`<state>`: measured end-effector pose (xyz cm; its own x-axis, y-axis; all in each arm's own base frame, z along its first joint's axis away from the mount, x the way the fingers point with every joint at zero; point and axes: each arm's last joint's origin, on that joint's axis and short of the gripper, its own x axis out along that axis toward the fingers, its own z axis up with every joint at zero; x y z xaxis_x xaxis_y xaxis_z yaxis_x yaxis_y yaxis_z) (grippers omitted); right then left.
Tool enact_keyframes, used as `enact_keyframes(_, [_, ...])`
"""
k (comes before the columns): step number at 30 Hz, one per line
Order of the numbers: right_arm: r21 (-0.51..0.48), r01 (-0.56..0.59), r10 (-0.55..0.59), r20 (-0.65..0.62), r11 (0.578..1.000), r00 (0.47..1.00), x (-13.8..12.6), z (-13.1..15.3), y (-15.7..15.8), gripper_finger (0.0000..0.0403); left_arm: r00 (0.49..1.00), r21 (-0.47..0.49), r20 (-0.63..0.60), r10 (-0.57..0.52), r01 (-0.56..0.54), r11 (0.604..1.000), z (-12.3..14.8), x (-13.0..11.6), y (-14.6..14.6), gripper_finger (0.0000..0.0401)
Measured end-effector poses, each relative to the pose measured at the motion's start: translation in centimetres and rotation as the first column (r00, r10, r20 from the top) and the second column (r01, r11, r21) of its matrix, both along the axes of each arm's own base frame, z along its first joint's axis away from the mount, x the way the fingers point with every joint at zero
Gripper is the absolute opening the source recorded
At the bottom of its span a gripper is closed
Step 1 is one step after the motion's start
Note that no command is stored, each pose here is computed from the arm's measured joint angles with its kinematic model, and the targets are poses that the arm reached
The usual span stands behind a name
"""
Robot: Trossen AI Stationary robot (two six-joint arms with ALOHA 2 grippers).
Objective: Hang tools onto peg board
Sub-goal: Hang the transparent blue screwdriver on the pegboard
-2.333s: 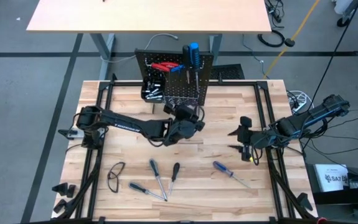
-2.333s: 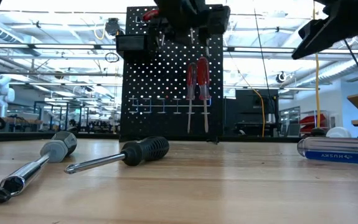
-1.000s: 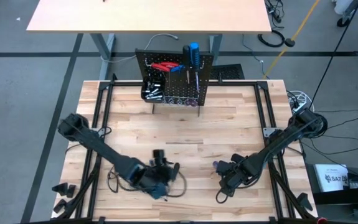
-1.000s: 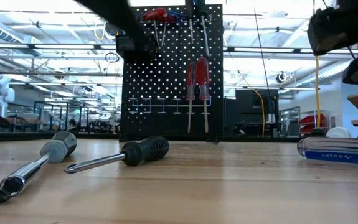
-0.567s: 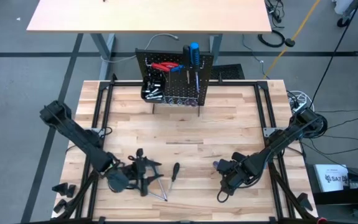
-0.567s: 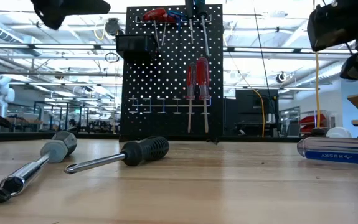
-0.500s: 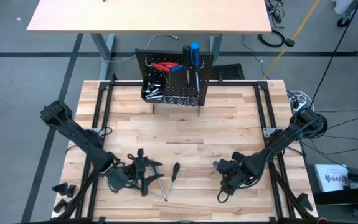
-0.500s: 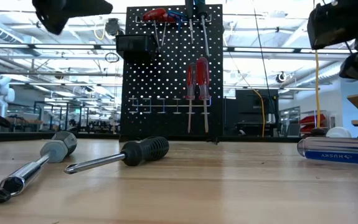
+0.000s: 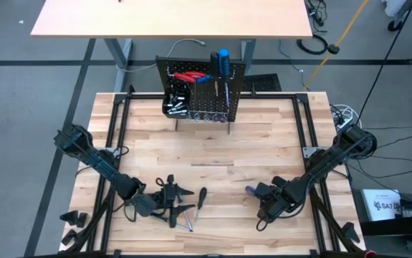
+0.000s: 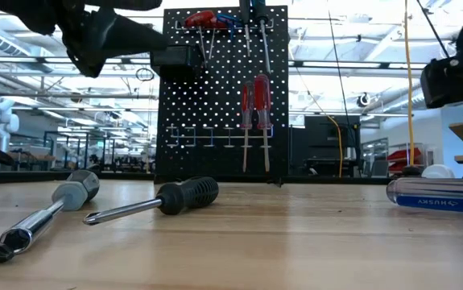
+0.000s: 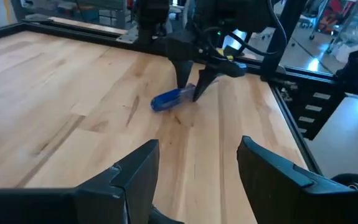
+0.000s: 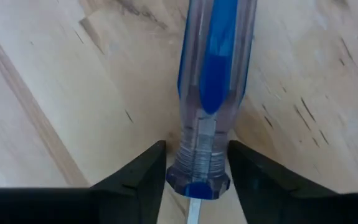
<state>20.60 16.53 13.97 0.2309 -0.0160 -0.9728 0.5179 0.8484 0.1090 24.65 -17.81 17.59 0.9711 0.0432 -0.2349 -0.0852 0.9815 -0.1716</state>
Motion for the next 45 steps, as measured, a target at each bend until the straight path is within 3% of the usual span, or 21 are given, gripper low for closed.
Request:
enact_keyframes(3, [-0.018, -0.001, 0.001, 0.000, 1.000, 1.000, -0.4, -0.4, 0.2, 0.0124, 1.000, -0.015, 0.018, 0.000, 0.001, 1.000, -0.5, 0.3, -0.2, 0.0217])
enact_keyframes(10, [-0.036, -0.023, 0.025, 0.038, 0.999, 0.999, -0.4, -0.5, 0.7, 0.0120, 0.996, -0.073, 0.082, -0.019, 0.025, 0.997, -1.8, 1.1, -0.9, 0.0217])
enact_keyframes(14, [-0.057, -0.069, 0.075, 0.118, 0.996, 0.990, 0.3, 1.0, 1.1, 0.0120, 0.992, -0.113, 0.124, -0.040, 0.054, 0.992, -2.5, 1.6, -1.2, 0.0217])
enact_keyframes(19, [-0.128, -0.129, 0.162, 0.297, 0.983, 0.941, 1.7, 4.3, 1.9, 0.0120, 0.985, -0.145, 0.146, -0.087, 0.108, 0.984, -2.9, 2.6, -1.5, 0.0217])
enact_keyframes(27, [-0.274, -0.226, 0.345, 0.553, 0.935, 0.759, 4.1, 8.5, 3.4, 0.0120, 0.984, -0.148, 0.160, -0.078, 0.102, 0.984, -2.6, 3.4, -1.6, 0.0217])
enact_keyframes(35, [-0.457, -0.109, 0.421, 0.668, 0.883, 0.614, 5.4, 10.5, 3.7, 0.0120, 0.975, -0.167, 0.201, -0.092, 0.127, 0.978, -2.1, 3.5, -1.6, 0.0217])
enact_keyframes(39, [-0.475, -0.086, 0.441, 0.716, 0.876, 0.541, 6.4, 11.5, 3.4, 0.0120, 0.967, -0.142, 0.252, -0.046, 0.084, 0.986, -1.2, 4.4, -1.0, 0.0217])
enact_keyframes(45, [-0.503, -0.088, 0.478, 0.732, 0.860, 0.486, 7.3, 12.3, 2.9, 0.0120, 0.948, -0.046, 0.316, -0.035, 0.052, 0.998, 0.8, 6.2, -0.7, 0.0217])
